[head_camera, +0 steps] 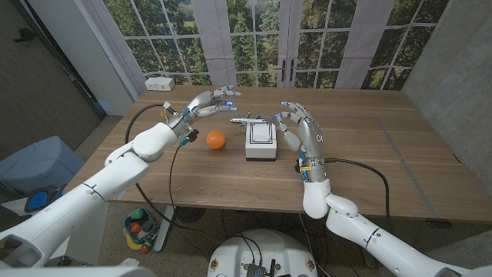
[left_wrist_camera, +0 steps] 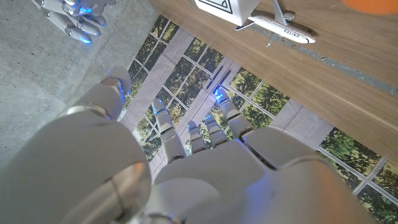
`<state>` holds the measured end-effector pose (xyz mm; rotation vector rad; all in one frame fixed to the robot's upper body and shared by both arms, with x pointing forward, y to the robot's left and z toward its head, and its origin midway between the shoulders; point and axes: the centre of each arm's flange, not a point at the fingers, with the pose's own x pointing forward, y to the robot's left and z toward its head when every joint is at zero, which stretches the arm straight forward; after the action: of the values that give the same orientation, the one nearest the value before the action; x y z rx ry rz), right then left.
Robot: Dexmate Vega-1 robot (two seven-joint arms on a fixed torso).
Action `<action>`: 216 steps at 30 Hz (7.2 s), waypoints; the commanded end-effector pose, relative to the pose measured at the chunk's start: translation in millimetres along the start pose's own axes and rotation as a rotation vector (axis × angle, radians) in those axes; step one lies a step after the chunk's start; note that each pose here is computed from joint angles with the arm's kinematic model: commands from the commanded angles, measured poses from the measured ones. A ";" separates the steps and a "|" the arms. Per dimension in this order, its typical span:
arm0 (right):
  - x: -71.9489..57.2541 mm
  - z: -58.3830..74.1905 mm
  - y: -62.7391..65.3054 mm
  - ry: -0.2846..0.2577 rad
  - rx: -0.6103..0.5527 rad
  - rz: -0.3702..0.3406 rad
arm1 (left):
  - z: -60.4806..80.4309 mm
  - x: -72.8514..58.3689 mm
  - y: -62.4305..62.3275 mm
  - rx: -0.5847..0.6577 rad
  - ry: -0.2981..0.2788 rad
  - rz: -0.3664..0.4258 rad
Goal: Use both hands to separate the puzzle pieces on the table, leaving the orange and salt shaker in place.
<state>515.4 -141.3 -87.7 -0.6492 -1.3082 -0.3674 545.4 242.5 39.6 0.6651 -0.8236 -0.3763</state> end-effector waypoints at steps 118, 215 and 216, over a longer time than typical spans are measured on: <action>32.6 9.6 8.0 -0.061 0.127 -0.057 | 0.9 35.8 -47.9 -0.200 -0.168 0.055; -8.9 -55.2 -27.8 0.307 -0.369 0.143 | -2.4 -13.3 -37.5 0.436 0.134 0.193; -9.7 -56.4 -28.1 0.311 -0.371 0.144 | -2.5 -13.0 -37.9 0.443 0.137 0.190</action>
<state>534.7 -188.6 -88.2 -0.8973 -0.9751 -0.5507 536.2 228.1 6.2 0.9147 -0.8677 0.0203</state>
